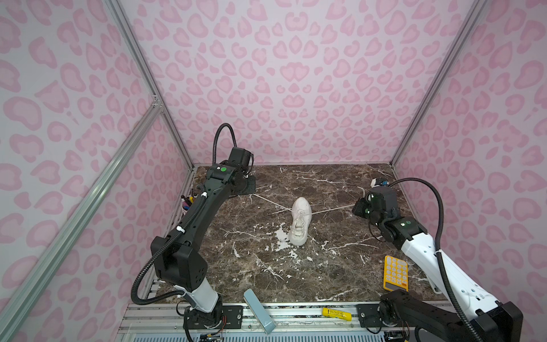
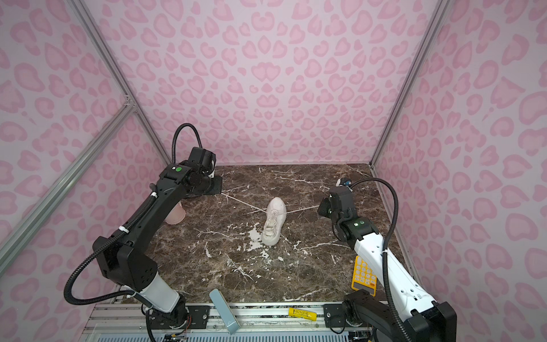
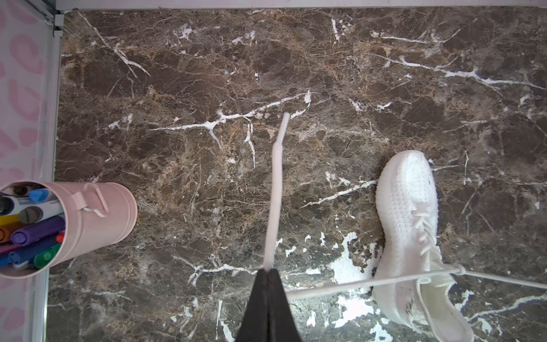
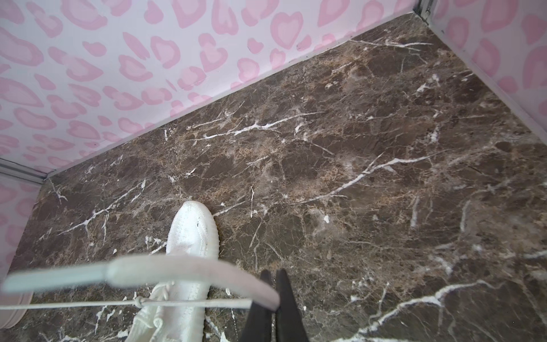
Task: Tie the shoes
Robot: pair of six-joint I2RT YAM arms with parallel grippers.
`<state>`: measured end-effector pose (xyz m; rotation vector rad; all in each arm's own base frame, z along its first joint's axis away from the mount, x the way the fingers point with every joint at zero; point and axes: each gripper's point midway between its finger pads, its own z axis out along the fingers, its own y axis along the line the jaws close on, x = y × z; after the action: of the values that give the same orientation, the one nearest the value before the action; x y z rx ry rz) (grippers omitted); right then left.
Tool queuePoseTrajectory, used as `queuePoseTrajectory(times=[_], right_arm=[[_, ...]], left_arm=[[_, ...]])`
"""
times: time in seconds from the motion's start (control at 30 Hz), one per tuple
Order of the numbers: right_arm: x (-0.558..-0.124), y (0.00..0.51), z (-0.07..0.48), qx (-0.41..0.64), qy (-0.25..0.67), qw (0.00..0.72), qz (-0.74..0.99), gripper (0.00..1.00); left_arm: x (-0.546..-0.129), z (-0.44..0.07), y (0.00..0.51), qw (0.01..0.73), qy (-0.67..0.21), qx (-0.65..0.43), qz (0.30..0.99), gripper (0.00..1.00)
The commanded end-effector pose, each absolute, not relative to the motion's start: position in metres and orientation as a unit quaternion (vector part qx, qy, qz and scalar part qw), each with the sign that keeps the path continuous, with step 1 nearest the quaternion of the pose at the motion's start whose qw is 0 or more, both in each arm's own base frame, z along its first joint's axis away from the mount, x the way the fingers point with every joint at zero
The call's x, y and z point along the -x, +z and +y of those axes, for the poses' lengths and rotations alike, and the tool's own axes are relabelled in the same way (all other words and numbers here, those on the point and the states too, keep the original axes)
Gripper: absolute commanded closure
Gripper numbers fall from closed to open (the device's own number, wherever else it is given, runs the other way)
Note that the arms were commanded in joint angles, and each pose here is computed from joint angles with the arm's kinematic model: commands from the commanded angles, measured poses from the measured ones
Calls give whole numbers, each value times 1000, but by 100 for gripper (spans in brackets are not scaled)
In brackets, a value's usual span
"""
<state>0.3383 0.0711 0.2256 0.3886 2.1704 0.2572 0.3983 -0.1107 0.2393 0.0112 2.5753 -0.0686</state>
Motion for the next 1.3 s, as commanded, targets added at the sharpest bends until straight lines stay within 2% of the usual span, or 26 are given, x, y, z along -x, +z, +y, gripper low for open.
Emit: queuePoseTrajectory(times=[0.0,0.13,0.3,0.6,0.8,1.27], right_arm=[[-341,228,68,-152,93,447,876,99],[-342,231,72,-151,103,447,876,100],[-344,211,72,-154,106,435,881,99],[-353,179,49,-180,91,416,887,100],[-351,156,37,-196,83,391,895,100],[-350,106,-4,-250,82,345,901,100]], left_arm=[[-402,-103,247,298,-18,20,954,96],[-399,-103,243,294,-23,21,955,96],[-392,-105,211,255,-30,22,966,96],[-380,-79,175,213,-17,40,976,96],[-375,-76,155,180,-56,43,981,96],[-358,-57,101,121,-25,52,991,96]])
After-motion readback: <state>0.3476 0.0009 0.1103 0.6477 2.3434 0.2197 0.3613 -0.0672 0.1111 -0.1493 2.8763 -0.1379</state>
